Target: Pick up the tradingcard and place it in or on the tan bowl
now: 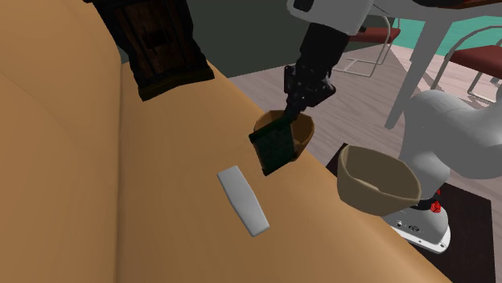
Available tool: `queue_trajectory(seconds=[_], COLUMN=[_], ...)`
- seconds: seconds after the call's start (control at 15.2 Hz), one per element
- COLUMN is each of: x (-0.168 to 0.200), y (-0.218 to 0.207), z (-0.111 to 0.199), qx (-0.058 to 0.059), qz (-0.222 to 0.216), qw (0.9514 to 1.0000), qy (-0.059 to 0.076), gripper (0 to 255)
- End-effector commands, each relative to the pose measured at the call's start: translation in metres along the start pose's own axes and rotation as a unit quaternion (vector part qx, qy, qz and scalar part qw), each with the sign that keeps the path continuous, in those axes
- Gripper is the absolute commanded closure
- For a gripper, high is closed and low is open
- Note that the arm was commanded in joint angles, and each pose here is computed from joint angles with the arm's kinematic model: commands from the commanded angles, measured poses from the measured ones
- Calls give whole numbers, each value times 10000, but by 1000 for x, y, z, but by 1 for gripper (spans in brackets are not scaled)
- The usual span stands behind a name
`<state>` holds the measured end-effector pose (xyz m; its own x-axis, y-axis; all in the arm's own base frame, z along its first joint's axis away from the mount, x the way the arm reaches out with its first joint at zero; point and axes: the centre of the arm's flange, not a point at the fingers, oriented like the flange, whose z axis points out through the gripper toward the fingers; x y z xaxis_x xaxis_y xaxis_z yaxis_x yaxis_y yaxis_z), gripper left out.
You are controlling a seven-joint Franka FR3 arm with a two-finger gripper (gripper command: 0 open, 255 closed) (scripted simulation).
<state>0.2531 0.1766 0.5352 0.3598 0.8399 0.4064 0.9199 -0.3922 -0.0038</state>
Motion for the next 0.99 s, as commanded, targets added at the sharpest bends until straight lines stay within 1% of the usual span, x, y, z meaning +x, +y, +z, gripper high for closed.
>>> queue_trajectory(seconds=[0.0, 0.92], x=[5, 35], y=[-1, -1], z=[-9, -77], qx=[0, 0], qz=[0, 0], qw=[10000, 10000], qy=[-1, -1], gripper=[255, 255])
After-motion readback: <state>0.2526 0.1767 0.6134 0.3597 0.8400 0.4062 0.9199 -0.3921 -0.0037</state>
